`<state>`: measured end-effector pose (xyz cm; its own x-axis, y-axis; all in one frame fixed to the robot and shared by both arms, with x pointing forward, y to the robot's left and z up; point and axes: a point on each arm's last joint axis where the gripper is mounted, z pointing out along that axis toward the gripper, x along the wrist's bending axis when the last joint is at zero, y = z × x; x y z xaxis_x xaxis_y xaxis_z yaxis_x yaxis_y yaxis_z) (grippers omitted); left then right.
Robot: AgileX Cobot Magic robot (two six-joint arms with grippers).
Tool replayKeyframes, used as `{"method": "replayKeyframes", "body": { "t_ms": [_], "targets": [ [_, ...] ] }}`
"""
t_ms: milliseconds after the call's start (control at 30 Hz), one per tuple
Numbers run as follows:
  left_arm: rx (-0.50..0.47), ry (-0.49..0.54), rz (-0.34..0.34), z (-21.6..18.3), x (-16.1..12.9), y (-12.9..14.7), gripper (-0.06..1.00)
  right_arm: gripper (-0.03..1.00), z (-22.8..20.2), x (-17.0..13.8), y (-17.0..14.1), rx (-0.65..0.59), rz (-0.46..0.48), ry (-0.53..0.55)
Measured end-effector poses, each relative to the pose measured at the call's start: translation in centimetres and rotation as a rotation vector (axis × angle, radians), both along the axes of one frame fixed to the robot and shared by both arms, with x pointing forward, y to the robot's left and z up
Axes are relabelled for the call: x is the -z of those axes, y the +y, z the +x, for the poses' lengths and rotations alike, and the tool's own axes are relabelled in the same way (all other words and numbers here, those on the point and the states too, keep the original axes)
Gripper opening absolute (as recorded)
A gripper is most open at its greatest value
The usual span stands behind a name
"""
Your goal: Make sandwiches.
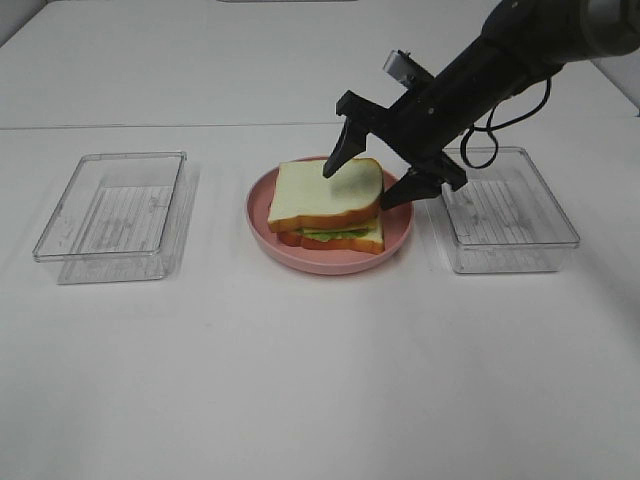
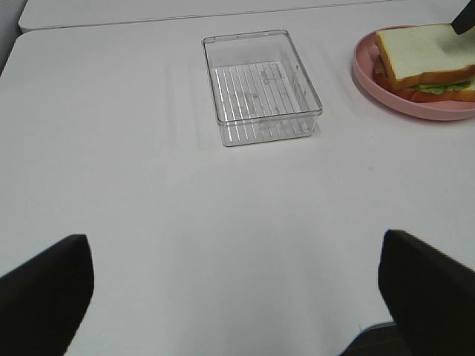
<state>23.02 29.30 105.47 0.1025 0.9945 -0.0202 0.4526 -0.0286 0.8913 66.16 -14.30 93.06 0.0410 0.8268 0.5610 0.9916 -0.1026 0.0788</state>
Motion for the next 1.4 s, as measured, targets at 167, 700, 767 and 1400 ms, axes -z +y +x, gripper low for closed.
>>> {"method": "replayKeyframes", "body": {
  "t_ms": [167,700,767,1400],
  "targets": [
    [0.000,0.000,0.000,0.0,0.0,0.0,0.99,0.81,0.4,-2.6,-1.0,-0.003,-0.133,-0.034],
    [0.000,0.000,0.000,0.0,0.0,0.0,0.99,0.81,2.3,-10.6,-5.3,-0.052,-0.466,-0.171],
    [0.000,0.000,0.000,0.0,0.0,0.0,0.99,0.81,2.4,-10.6,-6.0,-0.036,-0.467,-0.167],
    [-0.001,0.000,0.001,0.0,0.0,0.0,0.99,0.81,-1.8,-11.7,-12.7,0.028,-0.534,-0.089]
  ]
}}
